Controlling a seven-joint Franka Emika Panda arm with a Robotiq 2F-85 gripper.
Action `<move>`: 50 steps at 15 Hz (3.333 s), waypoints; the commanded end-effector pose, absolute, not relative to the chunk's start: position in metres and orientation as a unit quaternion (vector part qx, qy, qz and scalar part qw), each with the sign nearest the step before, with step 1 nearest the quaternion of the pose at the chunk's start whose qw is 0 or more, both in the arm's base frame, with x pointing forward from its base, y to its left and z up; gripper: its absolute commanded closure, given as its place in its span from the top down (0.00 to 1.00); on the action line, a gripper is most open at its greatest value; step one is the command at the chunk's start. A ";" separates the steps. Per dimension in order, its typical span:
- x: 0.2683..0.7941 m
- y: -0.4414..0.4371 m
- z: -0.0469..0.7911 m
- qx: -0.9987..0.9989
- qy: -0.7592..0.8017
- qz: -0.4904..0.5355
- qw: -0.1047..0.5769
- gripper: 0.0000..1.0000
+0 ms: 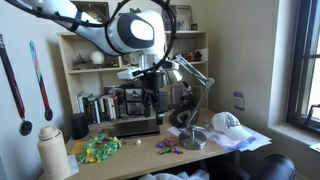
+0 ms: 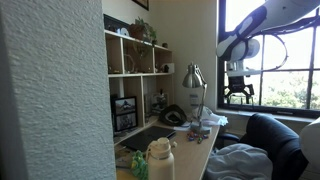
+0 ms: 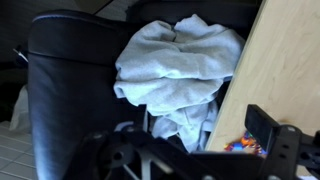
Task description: Push the chair into the desk
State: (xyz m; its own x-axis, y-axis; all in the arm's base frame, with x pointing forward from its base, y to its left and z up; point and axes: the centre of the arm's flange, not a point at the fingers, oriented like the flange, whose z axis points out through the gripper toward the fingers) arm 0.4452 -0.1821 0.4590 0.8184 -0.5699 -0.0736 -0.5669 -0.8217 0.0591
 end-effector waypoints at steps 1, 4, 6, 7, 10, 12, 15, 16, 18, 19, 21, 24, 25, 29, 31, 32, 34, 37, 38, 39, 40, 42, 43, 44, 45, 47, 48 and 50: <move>0.440 -0.230 0.430 0.919 -0.392 -0.038 0.028 1.00; 0.433 -0.268 0.404 0.890 -0.453 -0.025 0.038 1.00; 0.434 -0.293 0.384 0.876 -0.479 -0.018 0.050 1.00; 0.432 -0.302 0.379 0.869 -0.491 -0.016 0.055 1.00; 0.425 -0.333 0.362 0.851 -0.520 -0.018 0.069 1.00; 0.416 -0.350 0.355 0.843 -0.532 -0.026 0.075 1.00; 0.400 -0.375 0.352 0.834 -0.544 -0.033 0.087 1.00; 0.395 -0.385 0.351 0.831 -0.548 -0.034 0.092 1.00; 0.384 -0.399 0.349 0.825 -0.556 -0.039 0.095 1.00; 0.378 -0.405 0.346 0.822 -0.558 -0.043 0.100 1.00; 0.369 -0.413 0.338 0.819 -0.563 -0.050 0.101 1.00; 0.358 -0.419 0.328 0.811 -0.575 -0.048 0.099 1.00; 0.356 -0.421 0.324 0.809 -0.578 -0.047 0.095 1.00; 0.340 -0.422 0.313 0.791 -0.608 -0.021 0.068 1.00; 0.334 -0.418 0.304 0.774 -0.632 0.000 0.039 1.00; 0.331 -0.417 0.299 0.767 -0.641 0.007 0.028 1.00; 0.324 -0.414 0.286 0.752 -0.659 0.018 0.008 1.00; 0.319 -0.409 0.278 0.732 -0.680 0.041 -0.016 1.00; 0.320 -0.405 0.281 0.733 -0.678 0.055 -0.017 1.00; 0.320 -0.402 0.285 0.732 -0.678 0.066 -0.018 1.00; 0.325 -0.396 0.292 0.736 -0.672 0.082 -0.015 1.00; 0.337 -0.381 0.306 0.745 -0.657 0.113 -0.007 1.00; 0.345 -0.373 0.314 0.752 -0.647 0.126 -0.006 1.00; 0.356 -0.362 0.321 0.762 -0.633 0.137 -0.005 1.00; 0.367 -0.350 0.324 0.775 -0.616 0.144 -0.003 1.00; 0.386 -0.329 0.322 0.802 -0.580 0.142 0.001 1.00; 0.394 -0.318 0.318 0.814 -0.565 0.135 -0.002 1.00; 0.409 -0.300 0.314 0.836 -0.534 0.129 -0.005 1.00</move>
